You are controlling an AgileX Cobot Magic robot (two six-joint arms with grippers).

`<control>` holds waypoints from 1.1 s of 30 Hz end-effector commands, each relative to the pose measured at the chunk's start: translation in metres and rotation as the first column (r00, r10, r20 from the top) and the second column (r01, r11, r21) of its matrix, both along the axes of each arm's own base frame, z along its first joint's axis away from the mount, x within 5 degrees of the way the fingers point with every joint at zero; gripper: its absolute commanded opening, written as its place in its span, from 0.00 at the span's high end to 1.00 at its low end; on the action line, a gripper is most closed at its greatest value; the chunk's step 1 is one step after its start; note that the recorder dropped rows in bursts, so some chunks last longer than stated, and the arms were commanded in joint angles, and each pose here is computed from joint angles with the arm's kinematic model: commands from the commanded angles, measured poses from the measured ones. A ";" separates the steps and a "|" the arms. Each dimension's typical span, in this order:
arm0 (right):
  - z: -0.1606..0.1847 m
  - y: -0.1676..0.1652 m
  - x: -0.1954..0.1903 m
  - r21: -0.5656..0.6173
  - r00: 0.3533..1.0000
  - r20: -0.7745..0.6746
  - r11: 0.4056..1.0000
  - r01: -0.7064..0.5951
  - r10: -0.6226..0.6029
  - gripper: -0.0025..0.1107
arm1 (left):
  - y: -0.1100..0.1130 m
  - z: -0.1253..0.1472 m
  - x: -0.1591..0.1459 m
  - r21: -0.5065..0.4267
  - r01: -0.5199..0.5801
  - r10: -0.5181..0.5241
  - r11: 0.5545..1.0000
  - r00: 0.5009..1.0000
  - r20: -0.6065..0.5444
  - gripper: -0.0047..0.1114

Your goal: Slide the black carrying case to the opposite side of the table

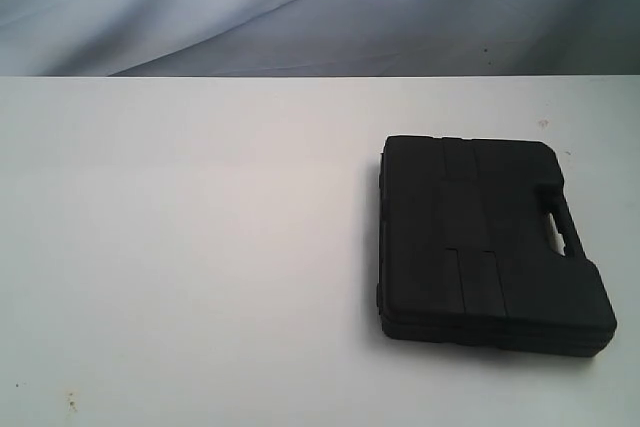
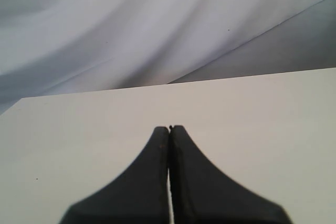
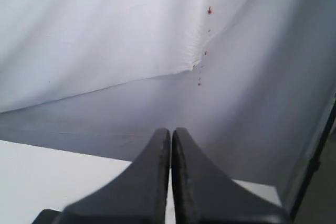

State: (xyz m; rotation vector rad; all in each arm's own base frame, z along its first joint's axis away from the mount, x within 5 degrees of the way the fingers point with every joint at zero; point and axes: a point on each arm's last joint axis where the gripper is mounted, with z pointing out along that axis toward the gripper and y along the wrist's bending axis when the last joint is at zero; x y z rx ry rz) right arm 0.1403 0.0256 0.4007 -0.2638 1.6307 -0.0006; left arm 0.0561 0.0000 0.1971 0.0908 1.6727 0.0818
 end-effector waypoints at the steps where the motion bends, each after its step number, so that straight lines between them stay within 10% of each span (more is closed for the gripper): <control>1: -0.015 -0.009 -0.034 -0.132 0.997 0.080 0.991 0.012 -0.002 0.98 | 0.000 -0.001 0.000 -0.015 0.001 -0.001 1.000 1.000 0.007 0.96; 18: -0.085 -0.024 -0.119 0.016 0.960 0.279 1.000 -0.019 0.014 0.98 | 0.000 -0.001 0.000 -0.015 0.001 -0.001 1.000 1.000 0.007 0.96; 33: -0.124 -0.018 -0.106 0.127 0.989 0.138 0.990 -0.063 0.045 0.98 | 0.000 0.000 0.000 -0.015 0.001 -0.001 1.000 1.000 0.009 0.96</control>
